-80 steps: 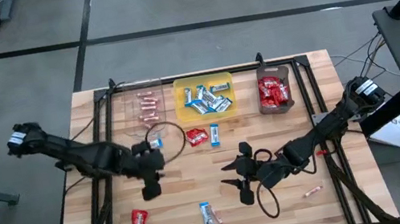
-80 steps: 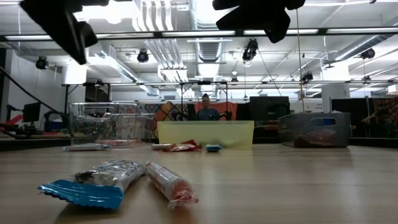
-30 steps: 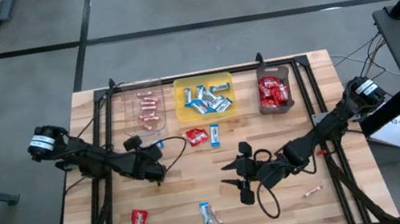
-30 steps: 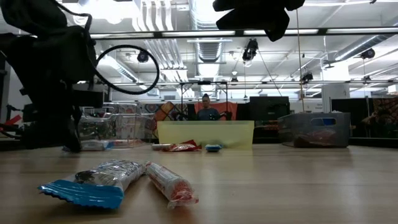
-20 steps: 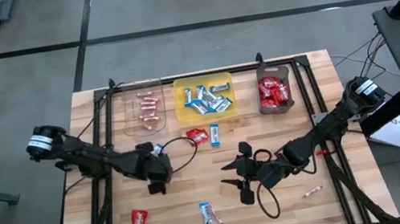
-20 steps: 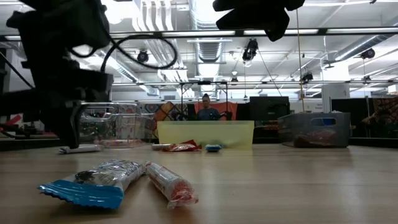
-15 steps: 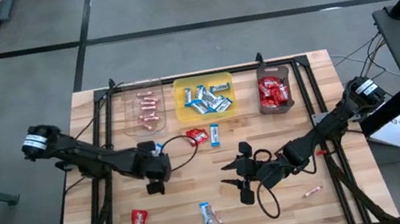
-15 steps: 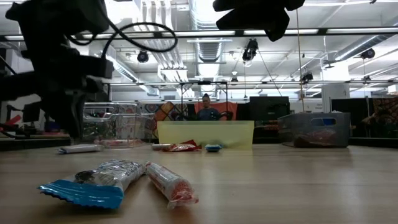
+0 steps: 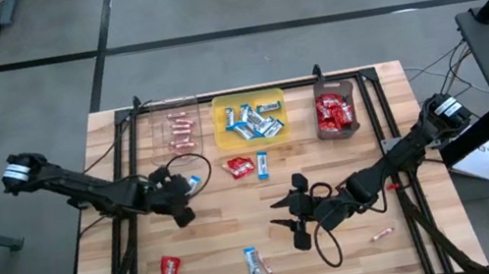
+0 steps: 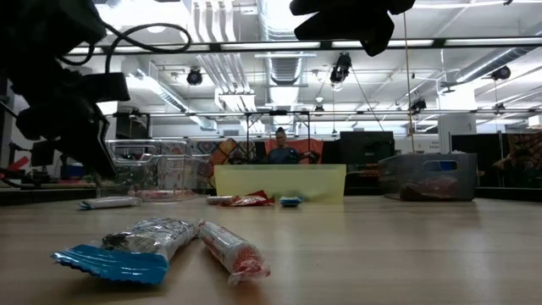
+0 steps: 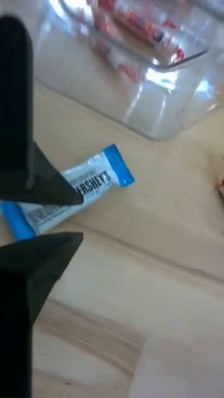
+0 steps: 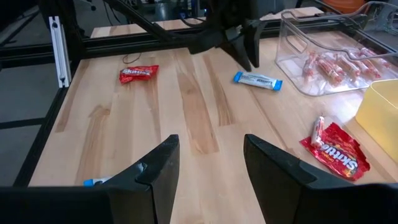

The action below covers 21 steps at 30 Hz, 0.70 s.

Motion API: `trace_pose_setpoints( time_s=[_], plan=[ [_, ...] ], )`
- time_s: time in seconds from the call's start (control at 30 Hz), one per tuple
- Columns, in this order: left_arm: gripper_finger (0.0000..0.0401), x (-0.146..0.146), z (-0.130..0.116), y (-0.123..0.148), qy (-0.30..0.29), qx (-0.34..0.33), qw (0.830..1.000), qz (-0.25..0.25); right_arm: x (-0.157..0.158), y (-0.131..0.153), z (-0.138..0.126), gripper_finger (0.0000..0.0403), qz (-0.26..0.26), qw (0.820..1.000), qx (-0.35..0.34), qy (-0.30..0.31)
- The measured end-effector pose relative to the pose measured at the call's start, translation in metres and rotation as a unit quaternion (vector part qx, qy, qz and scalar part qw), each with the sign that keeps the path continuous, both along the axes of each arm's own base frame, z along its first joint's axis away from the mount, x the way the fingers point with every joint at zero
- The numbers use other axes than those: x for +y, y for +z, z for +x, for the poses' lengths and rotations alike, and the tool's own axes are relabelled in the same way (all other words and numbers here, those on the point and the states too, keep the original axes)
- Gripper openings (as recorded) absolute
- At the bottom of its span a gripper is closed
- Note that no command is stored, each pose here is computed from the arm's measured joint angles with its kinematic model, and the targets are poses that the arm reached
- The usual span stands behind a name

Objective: Sort candy
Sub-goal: Put the white chocolate into the yellow bin

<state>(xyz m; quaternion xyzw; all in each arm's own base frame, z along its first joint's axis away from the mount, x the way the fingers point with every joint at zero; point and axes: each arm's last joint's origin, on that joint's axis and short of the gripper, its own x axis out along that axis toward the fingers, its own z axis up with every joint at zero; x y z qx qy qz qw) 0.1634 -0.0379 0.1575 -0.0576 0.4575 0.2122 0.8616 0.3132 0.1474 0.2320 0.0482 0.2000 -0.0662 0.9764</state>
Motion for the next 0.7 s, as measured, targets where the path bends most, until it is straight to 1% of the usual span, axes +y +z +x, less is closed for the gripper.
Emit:
trace_pose_setpoints(
  time_s=[0.1,0.23,0.37,0.5,0.7],
  plan=[
    [0.0109,0.001,-0.003,-0.011,0.003,-0.033,0.999,-0.01,0.0,0.0,0.0,0.0171,0.0,1.0,0.0,0.0],
    [0.0171,0.005,-0.009,-0.025,0.03,-0.044,0.998,0.018,0.0,0.0,0.0,0.0171,0.0,1.0,-0.001,0.0],
    [0.0215,0.007,-0.012,-0.032,0.048,-0.037,0.997,0.037,0.0,0.001,0.0,0.0171,0.001,1.0,-0.003,0.0],
    [0.0228,0.006,-0.011,-0.035,0.046,-0.03,0.998,0.034,0.0,0.001,0.0,0.0171,0.002,1.0,-0.003,0.0],
    [0.0212,0.005,-0.009,-0.044,0.043,-0.014,0.999,0.02,0.0,0.001,0.0,0.0171,0.002,1.0,-0.003,0.0]
  ],
)
